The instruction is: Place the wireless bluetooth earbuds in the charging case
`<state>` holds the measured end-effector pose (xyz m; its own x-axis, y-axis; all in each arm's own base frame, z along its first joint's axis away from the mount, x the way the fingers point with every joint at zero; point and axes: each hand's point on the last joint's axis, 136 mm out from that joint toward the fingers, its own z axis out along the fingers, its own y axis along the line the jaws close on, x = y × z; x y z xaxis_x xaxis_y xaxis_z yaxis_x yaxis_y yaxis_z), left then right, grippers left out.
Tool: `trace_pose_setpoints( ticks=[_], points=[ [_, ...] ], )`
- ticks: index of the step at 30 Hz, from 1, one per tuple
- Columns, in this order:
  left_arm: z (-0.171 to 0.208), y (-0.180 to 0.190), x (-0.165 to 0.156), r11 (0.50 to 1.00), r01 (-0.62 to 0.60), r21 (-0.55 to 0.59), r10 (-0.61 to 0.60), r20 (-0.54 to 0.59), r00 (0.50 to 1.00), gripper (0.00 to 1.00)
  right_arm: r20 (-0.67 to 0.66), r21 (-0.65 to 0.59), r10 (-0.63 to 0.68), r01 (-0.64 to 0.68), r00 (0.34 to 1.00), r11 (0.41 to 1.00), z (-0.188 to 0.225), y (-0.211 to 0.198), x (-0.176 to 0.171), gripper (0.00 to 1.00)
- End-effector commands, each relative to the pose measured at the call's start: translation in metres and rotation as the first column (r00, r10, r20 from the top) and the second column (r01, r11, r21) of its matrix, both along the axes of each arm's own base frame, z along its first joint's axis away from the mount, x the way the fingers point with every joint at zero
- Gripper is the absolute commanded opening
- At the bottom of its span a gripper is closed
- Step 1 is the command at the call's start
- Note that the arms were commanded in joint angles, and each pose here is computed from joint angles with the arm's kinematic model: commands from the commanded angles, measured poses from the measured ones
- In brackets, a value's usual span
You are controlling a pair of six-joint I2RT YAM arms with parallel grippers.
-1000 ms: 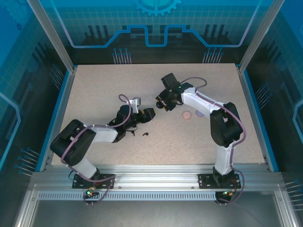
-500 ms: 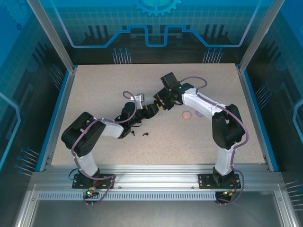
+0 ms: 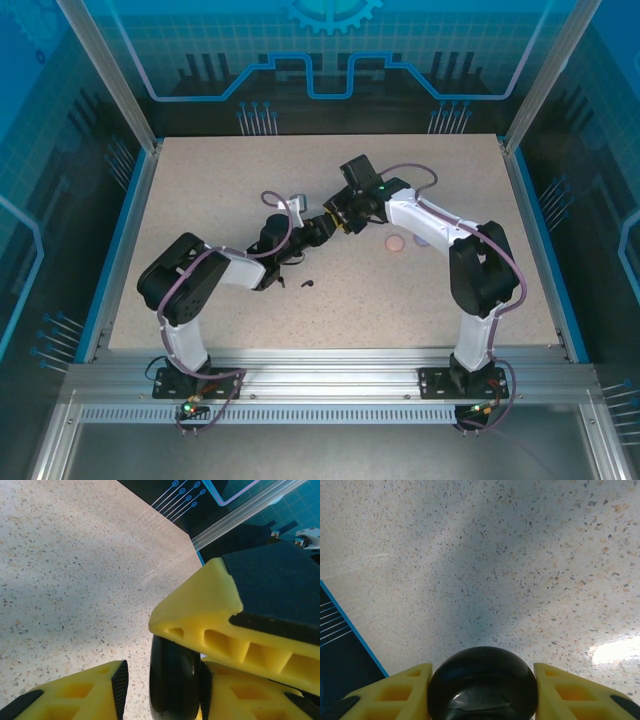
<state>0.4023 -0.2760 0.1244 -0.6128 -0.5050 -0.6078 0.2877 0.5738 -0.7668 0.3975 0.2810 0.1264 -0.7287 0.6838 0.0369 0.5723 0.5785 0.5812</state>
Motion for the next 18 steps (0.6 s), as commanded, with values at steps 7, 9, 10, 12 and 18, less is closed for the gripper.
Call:
trace_pose_setpoints(
  ticks=[7,9,10,12,18],
  points=[
    [0.013,-0.004,0.011,0.999,-0.024,-0.031,0.026,0.047,0.999,0.24,0.01,0.023,0.002,-0.003,1.0,1.0,0.011,0.003,-0.006,0.39],
    [0.012,-0.004,0.011,0.999,-0.022,-0.031,0.024,0.045,0.999,0.21,0.01,0.024,0.003,-0.003,1.0,1.0,0.011,0.004,-0.006,0.39],
    [0.012,-0.004,0.011,0.999,-0.024,-0.033,0.026,0.043,0.999,0.19,0.009,0.023,0.002,-0.002,1.0,1.0,0.011,0.004,-0.006,0.39],
    [0.012,-0.004,0.011,0.999,-0.023,-0.033,0.024,0.042,0.999,0.16,0.01,0.024,0.001,-0.002,1.0,1.0,0.011,0.004,-0.006,0.39],
    [0.013,-0.005,0.009,0.999,-0.012,-0.044,0.014,0.037,0.999,0.0,0.043,0.045,-0.005,0.003,0.999,0.999,0.021,0.004,-0.001,0.51]
  ],
)
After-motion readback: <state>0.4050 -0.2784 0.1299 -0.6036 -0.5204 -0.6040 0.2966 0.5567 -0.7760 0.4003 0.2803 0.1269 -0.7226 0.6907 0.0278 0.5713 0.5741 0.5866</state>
